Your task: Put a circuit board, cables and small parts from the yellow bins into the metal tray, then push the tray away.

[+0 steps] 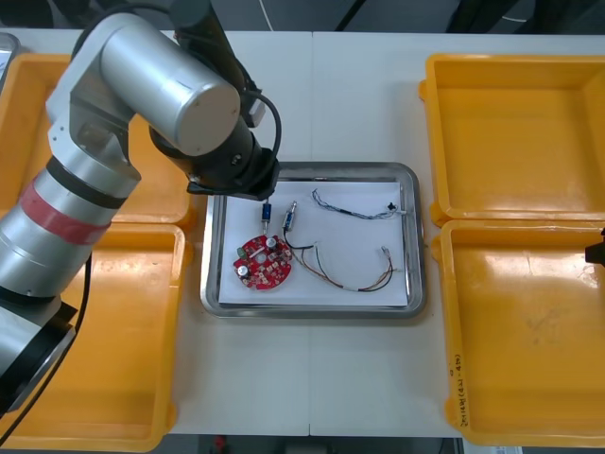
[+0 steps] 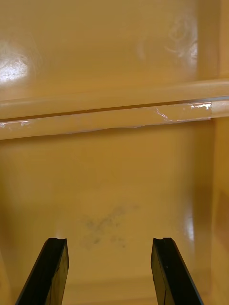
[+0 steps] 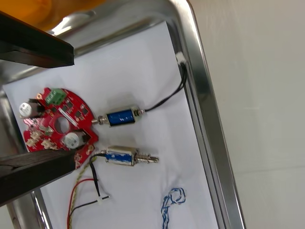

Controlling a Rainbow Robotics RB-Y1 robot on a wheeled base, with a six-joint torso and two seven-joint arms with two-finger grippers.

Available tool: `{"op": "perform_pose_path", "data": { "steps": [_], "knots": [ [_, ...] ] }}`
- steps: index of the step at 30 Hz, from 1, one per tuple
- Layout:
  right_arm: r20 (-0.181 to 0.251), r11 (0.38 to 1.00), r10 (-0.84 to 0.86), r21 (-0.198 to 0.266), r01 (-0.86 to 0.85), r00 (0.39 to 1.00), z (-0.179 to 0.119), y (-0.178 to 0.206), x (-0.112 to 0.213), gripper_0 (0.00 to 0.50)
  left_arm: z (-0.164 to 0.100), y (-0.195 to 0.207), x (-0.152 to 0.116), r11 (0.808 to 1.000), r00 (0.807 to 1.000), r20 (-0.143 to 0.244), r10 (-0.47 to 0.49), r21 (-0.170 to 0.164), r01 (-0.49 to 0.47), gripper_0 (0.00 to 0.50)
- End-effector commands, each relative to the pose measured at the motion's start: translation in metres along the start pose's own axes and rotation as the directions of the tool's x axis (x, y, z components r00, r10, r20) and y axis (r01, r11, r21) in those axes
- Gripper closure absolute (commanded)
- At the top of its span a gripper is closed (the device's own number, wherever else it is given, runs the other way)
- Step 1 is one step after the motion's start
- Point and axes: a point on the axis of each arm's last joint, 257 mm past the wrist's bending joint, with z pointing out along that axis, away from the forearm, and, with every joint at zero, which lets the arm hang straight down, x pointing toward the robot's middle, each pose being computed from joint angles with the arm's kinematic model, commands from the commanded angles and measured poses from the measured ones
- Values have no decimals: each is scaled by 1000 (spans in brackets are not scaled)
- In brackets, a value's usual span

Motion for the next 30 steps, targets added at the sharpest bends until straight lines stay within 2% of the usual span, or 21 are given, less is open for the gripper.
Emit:
{"op": "perform_pose_path", "data": {
  "steps": [1, 7, 9, 11, 19, 25, 30],
  "knots": [
    [2, 1000, 23, 7, -23, 1000, -1, 3, 5, 0, -53, 24, -32, 997, 994, 77, -81, -3, 81, 0],
    [3, 1000, 27, 11, -27, 1000, -1, 1, 4, 0, -79, 53, -29, 996, 994, 60, -86, -18, 88, 0],
    [1, 1000, 24, 11, -24, 1000, -1, 2, 5, 0, -88, 66, -25, 995, 995, 49, -90, -36, 92, 0],
    [1, 1000, 22, 8, -22, 1000, 0, 3, 5, 0, -97, 75, -26, 995, 995, 62, -84, -46, 87, 0],
    [6, 1000, 10, 15, -10, 1000, -4, 0, 2, 0, -124, 102, -28, 994, 991, 79, -107, -30, 109, 0],
    [30, 998, -51, 27, 50, 998, -15, 2, -5, 0, -129, 135, -11, 987, 987, 74, -146, -64, 151, 0],
    [27, 992, -123, -25, 124, 992, -26, 18, -4, 0, -132, 165, 11, 978, 982, 70, -173, -102, 180, 0]
  ]
}}
